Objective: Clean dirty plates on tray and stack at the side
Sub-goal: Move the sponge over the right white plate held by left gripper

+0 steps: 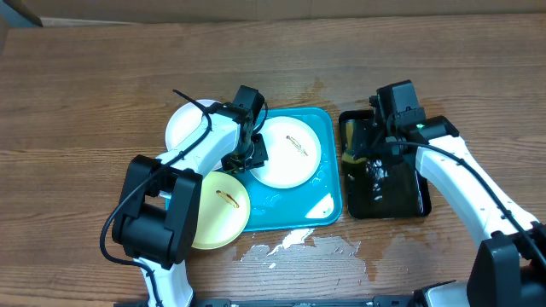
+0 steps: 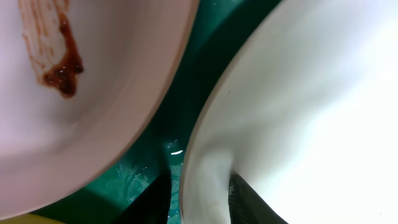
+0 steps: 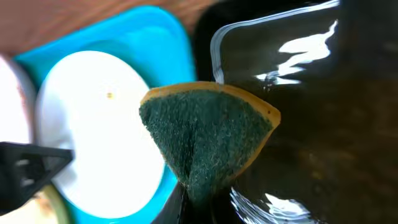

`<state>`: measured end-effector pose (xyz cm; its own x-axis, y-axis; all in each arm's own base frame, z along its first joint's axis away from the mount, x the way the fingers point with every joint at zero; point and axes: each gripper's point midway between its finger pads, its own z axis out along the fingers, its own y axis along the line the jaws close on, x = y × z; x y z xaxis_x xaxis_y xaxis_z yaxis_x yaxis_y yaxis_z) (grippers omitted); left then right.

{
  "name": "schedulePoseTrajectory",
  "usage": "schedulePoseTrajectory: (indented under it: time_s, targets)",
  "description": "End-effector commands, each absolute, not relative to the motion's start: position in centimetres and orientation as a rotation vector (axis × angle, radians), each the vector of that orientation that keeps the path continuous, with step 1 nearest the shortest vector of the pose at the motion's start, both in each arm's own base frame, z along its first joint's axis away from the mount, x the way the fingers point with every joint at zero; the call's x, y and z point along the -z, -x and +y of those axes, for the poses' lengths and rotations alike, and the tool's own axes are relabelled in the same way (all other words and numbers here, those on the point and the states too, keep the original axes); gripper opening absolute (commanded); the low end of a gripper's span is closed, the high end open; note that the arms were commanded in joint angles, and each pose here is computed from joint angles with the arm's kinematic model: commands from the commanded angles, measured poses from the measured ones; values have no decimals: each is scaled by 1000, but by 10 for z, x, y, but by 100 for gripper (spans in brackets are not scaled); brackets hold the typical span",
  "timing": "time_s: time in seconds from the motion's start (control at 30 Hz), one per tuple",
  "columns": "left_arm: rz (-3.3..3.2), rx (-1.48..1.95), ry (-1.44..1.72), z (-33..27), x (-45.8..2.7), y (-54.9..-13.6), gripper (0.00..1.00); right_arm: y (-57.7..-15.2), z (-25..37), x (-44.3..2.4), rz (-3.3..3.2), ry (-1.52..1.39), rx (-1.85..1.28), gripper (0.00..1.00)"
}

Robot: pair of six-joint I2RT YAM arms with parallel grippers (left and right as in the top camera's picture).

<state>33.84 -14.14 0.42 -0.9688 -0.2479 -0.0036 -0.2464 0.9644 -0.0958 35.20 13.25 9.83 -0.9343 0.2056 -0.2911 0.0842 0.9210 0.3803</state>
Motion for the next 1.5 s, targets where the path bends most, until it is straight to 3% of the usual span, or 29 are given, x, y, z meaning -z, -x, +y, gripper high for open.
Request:
schedulePoseTrajectory:
  time_s: [0.0,0.27,0.47,0.87,0.93,0.97,1.13,1.3,1.47]
  targets:
    - [3172,140,312,-144,13,-322,35,-349,164,-111,2718,-112,-662,4]
    - [3172,141,306,-145,13,-322,33,-343,201,-113,2670,47,-566,4]
    - [3170,145,283,-146,13,-323,33,-338,218,-106,2657,-5,-471,4]
    - [3167,147,282,-146,13,-323,33,-348,247,-60,2657,-3,-383,4]
    - [3167,147,282,-146,13,-323,33,-349,251,-54,2661,9,-403,18]
    - [3166,147,282,-146,13,-324,33,-351,252,-53,2659,9,-403,32]
    - [3164,150,281,-146,13,-324,33,-358,256,-61,2605,140,-391,55]
    - [3166,150,251,-146,13,-324,33,-359,258,-82,2603,149,-390,62]
    - [3167,150,246,-146,13,-324,33,-350,251,-73,2667,128,-355,66]
